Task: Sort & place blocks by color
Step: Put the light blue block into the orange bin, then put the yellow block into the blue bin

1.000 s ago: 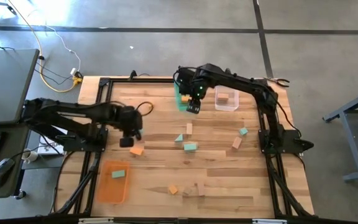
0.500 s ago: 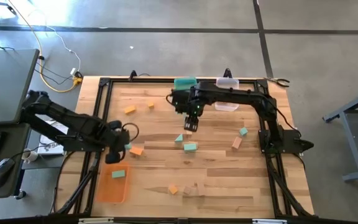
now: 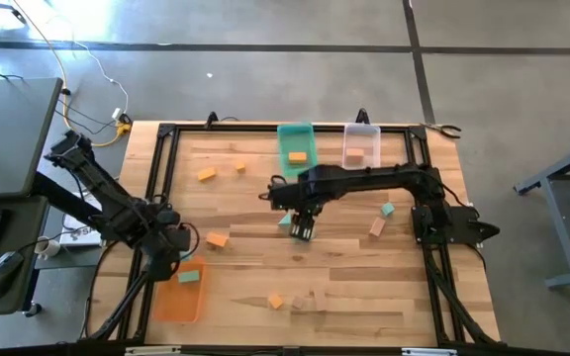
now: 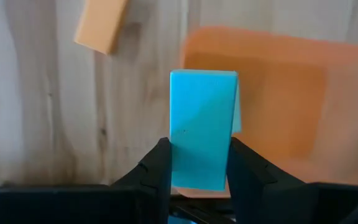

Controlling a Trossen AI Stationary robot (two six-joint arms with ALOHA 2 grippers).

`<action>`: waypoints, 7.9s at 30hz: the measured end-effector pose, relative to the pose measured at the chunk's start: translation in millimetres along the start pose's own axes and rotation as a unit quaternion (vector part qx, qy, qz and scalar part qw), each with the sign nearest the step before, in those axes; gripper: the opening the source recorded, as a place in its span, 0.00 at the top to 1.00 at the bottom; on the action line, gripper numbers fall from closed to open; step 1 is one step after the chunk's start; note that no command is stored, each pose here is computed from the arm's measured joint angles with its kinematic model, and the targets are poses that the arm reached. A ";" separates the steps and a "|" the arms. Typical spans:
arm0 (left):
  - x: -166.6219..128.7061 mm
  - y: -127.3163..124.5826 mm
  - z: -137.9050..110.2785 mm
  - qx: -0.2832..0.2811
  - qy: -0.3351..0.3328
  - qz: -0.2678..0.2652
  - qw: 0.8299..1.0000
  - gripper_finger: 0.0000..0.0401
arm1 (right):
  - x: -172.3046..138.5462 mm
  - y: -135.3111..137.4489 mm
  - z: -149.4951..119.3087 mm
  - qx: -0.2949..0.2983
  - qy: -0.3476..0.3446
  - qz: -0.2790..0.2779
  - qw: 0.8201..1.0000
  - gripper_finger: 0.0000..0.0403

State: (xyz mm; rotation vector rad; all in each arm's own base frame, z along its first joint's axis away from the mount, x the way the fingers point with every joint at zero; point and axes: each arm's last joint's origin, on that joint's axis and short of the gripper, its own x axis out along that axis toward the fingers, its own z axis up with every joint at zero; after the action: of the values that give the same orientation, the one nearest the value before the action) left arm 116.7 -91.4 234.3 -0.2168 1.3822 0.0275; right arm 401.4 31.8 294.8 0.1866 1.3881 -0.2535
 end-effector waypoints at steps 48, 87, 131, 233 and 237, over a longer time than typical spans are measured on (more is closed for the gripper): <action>26.3 -45.9 -11.2 0.058 0.011 -0.010 0.998 0.45 | -10.0 50.3 12.0 -0.034 -0.189 -0.016 0.981 0.52; -23.4 5.9 7.2 -0.031 -0.218 0.008 0.976 0.46 | -44.1 -176.5 112.4 -0.159 -0.514 -0.071 0.840 0.38; -28.8 53.9 36.4 -0.217 -0.298 0.139 0.919 0.46 | 39.6 -222.6 124.4 -0.215 -0.453 0.071 0.862 0.38; 114.1 75.1 106.2 0.052 0.126 0.047 0.990 0.67 | -118.8 -223.5 53.7 -0.155 -0.314 -0.178 0.920 0.38; 111.1 75.3 106.6 0.071 0.118 0.053 0.989 0.75 | -117.8 -222.0 48.7 -0.151 -0.287 -0.185 0.928 0.38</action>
State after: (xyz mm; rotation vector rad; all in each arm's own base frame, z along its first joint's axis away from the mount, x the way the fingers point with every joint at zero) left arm 230.3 -11.6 133.8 -0.0273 1.6235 -0.0087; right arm 365.0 -186.5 423.4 -0.3882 0.8482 -0.3684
